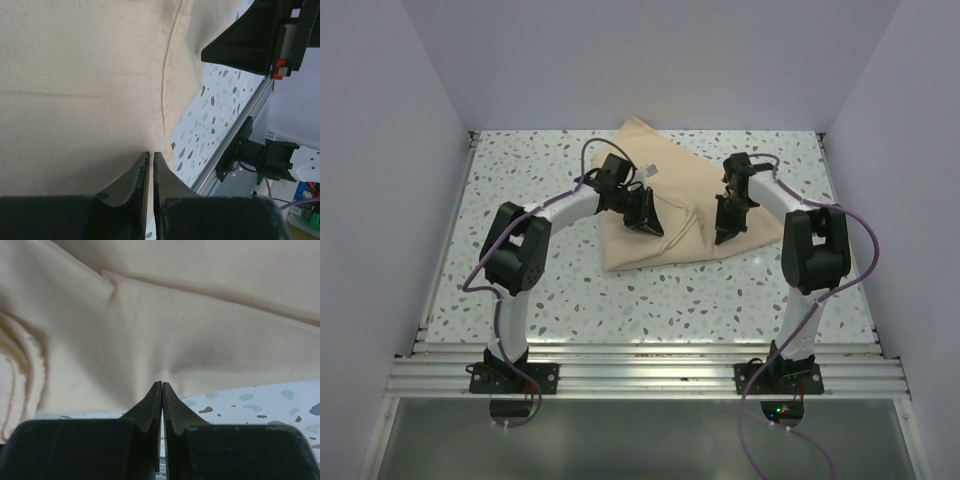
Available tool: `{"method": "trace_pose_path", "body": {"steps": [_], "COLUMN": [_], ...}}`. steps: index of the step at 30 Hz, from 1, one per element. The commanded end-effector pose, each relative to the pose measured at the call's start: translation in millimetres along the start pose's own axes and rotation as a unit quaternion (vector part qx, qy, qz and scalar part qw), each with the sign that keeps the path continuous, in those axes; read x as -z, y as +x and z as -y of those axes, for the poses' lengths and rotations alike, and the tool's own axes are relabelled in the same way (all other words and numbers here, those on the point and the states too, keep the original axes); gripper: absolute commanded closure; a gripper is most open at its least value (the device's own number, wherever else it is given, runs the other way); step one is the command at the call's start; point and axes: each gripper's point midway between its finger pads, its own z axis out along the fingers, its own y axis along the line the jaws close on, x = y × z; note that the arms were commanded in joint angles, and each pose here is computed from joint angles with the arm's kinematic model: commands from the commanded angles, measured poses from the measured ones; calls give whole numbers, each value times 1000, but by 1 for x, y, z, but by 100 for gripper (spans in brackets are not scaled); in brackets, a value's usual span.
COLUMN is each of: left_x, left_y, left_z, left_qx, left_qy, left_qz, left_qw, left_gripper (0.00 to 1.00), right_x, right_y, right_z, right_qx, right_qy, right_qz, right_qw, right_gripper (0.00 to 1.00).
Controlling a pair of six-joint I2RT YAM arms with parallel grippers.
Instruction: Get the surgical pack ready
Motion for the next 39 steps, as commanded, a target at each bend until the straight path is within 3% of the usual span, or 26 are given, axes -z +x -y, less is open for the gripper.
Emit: {"method": "trace_pose_path", "body": {"steps": [1,5,11,19,23,33,36,39], "left_x": [-4,-7,-14,-12,-11,-8,-10,-11], "left_y": [6,13,20,20,17,9,10,13], "left_z": [-15,-29,-44,-43,-39,-31,-33,-35], "left_qx": [7,27,44,46,46,48,50,52], "left_qy": [-14,-25,-37,-40,-33,-26,-27,-29], "left_qz": [-15,-27,-40,-34,-29,-24,-26,-30], "left_qw": [1000,999,998,998,998,998,998,998], "left_gripper": [90,91,92,92,92,92,92,92], "right_x": [4,-16,-40,15,25,-43,-58,-45], "right_y": [-6,4,11,-14,0,45,36,20], "right_z": [-15,-28,-18,-22,-27,-27,-19,-11], "right_qx": [9,12,13,51,49,29,30,24], "right_qy": [-29,-63,-29,-15,-32,-53,-29,-18], "right_qz": [35,9,-11,41,33,-40,-47,-31], "right_qw": [999,998,999,998,998,997,998,999], "right_gripper": [97,97,98,98,98,98,98,99]}}
